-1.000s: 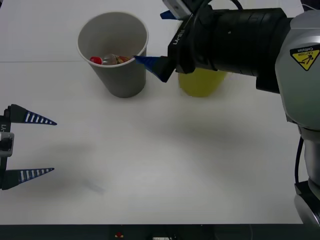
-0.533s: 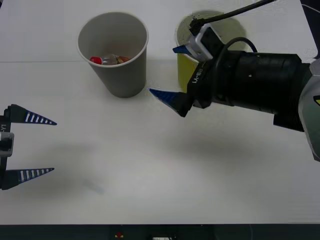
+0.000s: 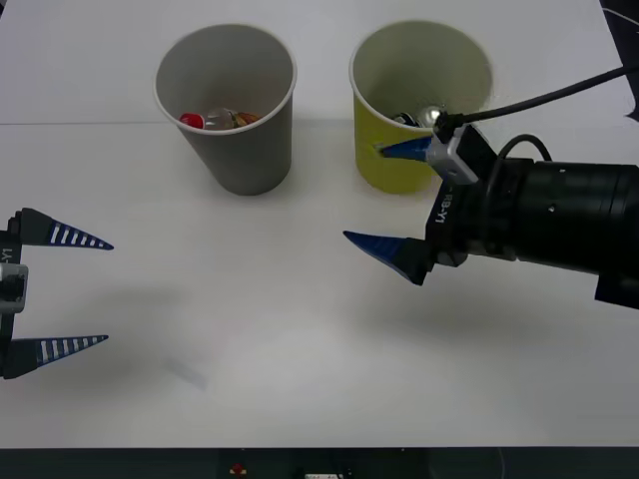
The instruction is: Put the can into the green bin and the plastic bottle into the gray bin
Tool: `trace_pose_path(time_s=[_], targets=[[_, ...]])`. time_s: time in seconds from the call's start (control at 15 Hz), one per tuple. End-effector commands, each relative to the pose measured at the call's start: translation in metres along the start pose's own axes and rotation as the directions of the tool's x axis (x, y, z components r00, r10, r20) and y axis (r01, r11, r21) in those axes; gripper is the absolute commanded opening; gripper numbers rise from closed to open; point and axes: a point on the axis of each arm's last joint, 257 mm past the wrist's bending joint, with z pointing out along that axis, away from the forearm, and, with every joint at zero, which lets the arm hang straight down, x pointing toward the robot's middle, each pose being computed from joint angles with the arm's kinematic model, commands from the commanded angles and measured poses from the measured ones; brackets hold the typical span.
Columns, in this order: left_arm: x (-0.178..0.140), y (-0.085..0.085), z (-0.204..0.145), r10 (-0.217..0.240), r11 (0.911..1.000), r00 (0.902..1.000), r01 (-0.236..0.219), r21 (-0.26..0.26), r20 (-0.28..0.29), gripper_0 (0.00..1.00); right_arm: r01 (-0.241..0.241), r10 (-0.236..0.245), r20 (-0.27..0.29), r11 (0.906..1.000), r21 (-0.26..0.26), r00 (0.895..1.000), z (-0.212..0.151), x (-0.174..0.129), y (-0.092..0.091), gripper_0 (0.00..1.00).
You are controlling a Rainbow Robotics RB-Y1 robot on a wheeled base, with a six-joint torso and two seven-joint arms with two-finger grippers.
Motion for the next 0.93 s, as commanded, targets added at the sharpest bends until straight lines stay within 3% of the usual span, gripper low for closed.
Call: trace_pose_path(time_s=[0.07,0.53,0.93], targets=[[0.0,0.0,0.0,0.0,1.0,1.0,0.0,0.0,0.0,1.0,0.017,-0.017,-0.046,0.9998,-0.014,0.999,-0.012,0.027,0.006,1.0],[0.0,0.0,0.0,0.0,1.0,1.0,0.0,0.0,0.0,1.0,0.093,-0.105,-0.168,0.9925,-0.08,0.98,-0.05,0.073,0.013,1.0],[0.0,0.0,0.0,0.0,1.0,1.0,0.0,0.0,0.0,1.0,0.147,-0.171,-0.254,0.9831,-0.109,0.952,-0.071,0.102,0.013,1.0]])
